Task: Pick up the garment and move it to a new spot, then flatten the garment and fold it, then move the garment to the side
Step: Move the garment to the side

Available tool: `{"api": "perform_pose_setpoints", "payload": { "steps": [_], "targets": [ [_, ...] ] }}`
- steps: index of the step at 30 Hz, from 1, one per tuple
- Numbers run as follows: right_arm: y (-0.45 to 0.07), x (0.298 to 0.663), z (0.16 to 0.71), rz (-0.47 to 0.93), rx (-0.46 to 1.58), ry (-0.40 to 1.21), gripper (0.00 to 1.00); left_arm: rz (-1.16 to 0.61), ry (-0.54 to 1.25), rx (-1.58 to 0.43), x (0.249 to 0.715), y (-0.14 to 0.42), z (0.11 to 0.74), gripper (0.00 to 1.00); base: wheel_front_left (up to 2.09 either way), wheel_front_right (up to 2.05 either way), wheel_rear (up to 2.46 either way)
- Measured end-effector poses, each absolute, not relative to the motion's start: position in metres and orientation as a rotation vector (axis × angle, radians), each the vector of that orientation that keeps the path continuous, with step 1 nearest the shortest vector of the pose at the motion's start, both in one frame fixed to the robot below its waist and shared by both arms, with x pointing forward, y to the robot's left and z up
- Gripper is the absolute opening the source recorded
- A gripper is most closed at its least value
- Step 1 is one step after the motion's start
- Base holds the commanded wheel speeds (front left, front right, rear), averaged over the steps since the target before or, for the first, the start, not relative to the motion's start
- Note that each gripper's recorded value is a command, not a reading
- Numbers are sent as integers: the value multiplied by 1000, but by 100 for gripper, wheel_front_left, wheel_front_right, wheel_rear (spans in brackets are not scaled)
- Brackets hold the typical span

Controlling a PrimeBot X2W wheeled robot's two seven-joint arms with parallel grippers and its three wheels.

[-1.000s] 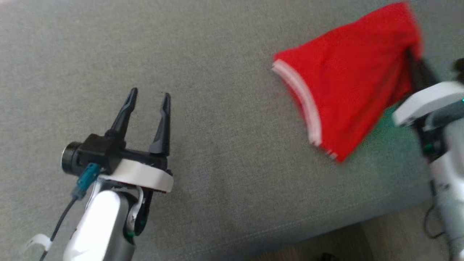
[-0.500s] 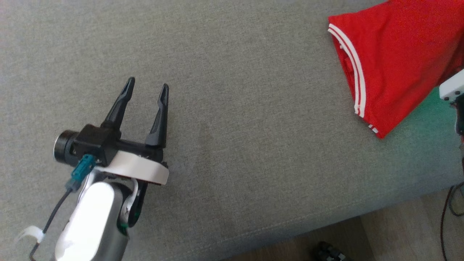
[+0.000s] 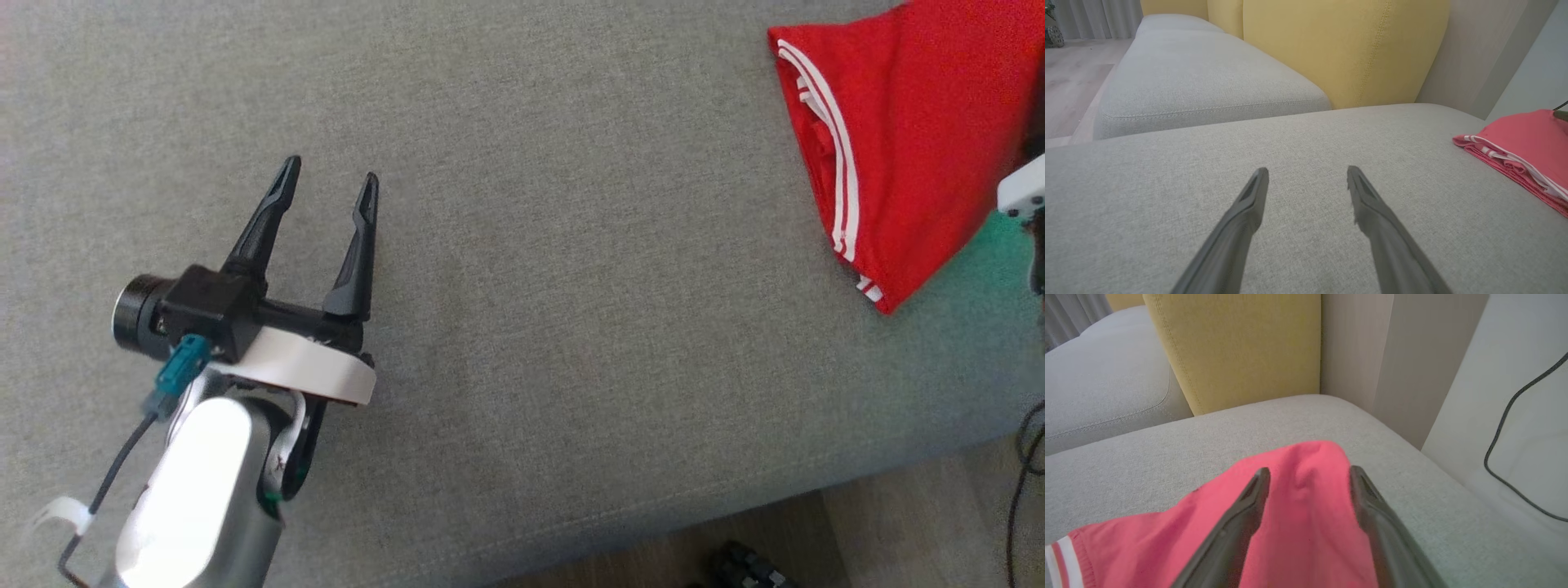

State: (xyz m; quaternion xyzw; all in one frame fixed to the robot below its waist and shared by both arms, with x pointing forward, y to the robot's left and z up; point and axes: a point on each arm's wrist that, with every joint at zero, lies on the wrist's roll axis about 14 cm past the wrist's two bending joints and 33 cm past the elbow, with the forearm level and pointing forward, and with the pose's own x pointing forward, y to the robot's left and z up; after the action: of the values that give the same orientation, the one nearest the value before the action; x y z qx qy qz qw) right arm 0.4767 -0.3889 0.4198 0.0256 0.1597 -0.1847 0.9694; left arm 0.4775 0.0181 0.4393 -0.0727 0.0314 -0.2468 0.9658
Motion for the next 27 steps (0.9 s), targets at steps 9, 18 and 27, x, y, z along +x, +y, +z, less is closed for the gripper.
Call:
{"api": "perform_pose_setpoints", "payload": {
  "steps": [9, 18, 27],
  "targets": [
    [-355, 490, 481, -225, -104, 131, 100, -453, 20, -138, 470, 31, 460, 100, 0, 0, 0],
    [-246, 444, 468, -36, -11, 66, 100, -344, 31, -133, 442, 63, 469, 100, 0, 0, 0],
    [-166, 420, 488, 123, 75, 34, 100, -189, 29, -109, 411, 115, 476, 100, 0, 0, 0]
  ]
}}
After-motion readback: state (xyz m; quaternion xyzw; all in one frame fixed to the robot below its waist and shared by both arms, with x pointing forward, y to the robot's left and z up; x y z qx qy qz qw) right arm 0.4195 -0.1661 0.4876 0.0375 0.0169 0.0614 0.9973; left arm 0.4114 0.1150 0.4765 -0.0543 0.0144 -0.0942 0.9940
